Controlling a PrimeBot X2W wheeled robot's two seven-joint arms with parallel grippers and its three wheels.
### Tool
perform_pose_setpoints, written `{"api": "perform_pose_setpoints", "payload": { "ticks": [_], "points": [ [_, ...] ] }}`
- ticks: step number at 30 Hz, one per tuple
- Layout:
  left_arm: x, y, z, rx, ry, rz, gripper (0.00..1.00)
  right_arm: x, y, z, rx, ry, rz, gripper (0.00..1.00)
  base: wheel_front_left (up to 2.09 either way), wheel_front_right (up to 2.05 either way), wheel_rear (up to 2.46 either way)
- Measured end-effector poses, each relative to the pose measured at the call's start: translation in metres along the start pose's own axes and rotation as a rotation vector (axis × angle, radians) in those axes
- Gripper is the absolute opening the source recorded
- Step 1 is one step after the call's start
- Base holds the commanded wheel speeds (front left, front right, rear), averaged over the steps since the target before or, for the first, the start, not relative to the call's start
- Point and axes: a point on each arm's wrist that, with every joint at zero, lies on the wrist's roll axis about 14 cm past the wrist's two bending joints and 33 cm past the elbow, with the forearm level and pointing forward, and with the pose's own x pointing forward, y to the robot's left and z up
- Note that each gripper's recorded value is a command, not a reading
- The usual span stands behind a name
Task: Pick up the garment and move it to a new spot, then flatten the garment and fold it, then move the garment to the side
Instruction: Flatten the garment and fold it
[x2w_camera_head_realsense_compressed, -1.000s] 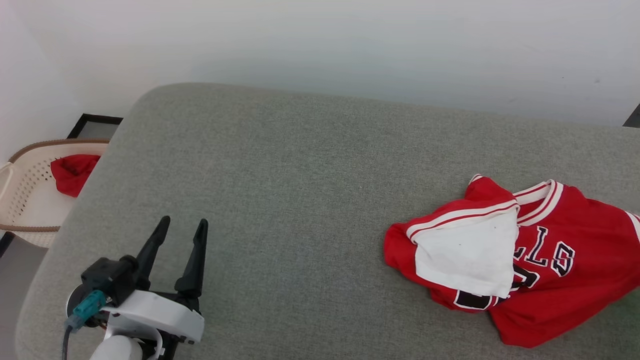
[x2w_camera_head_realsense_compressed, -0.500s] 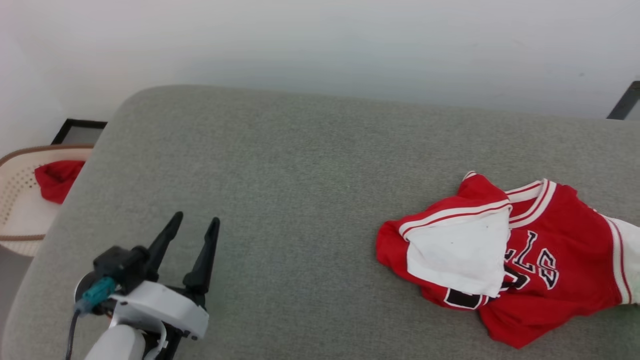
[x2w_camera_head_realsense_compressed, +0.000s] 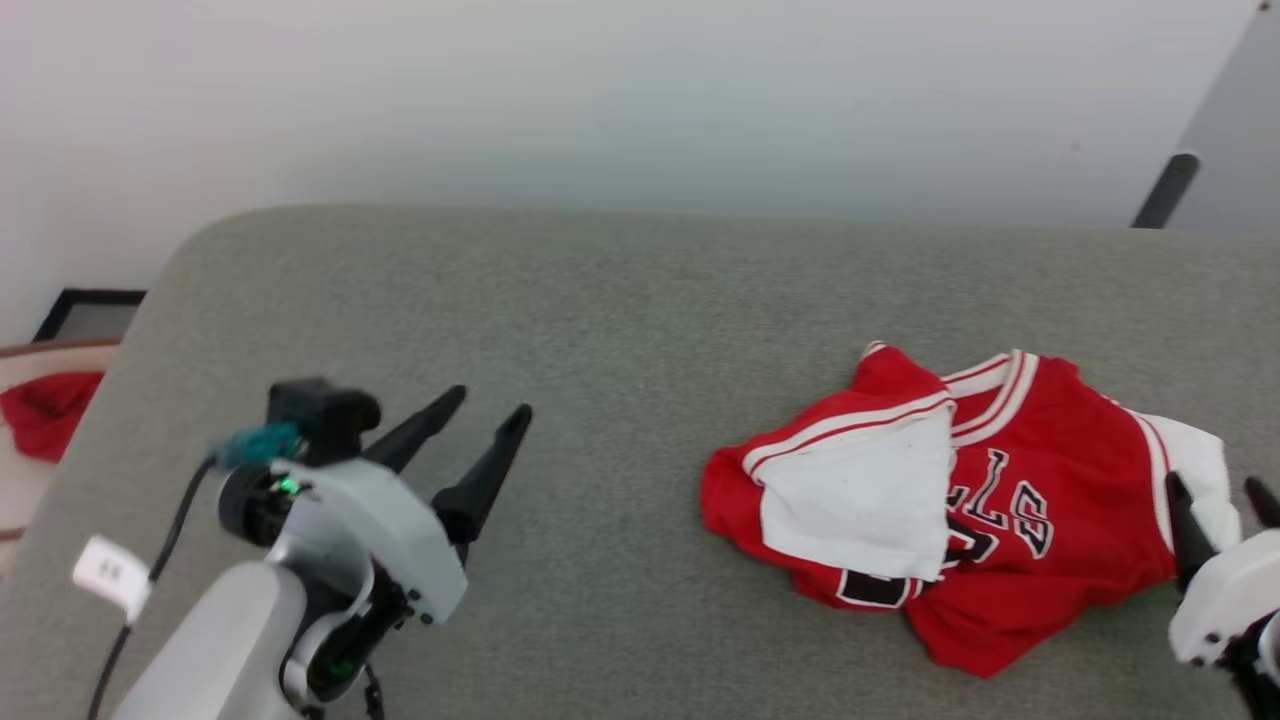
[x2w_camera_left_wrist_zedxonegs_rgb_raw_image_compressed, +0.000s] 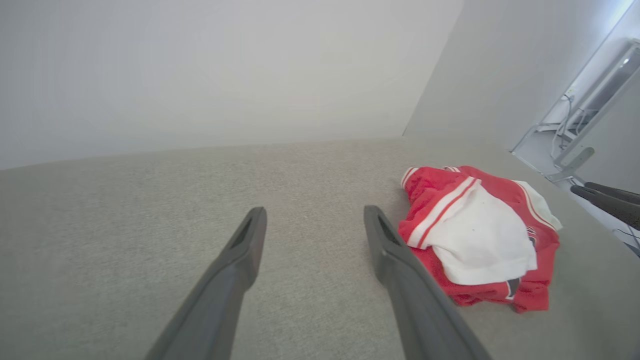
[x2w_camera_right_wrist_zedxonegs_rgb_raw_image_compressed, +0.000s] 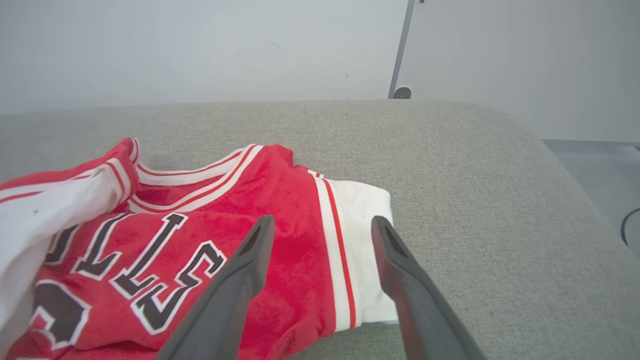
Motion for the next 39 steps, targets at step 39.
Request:
{"api": "perform_pose_setpoints", "payload": {
  "ticks": [39],
  "points": [
    [0.079, -0.107, -0.125, 0.049, 0.651, -0.393, 1.00, -0.056, -0.029, -0.030, 0.180, -0.093, -0.144, 1.00, 0.00, 0.00, 0.00]
  ]
}}
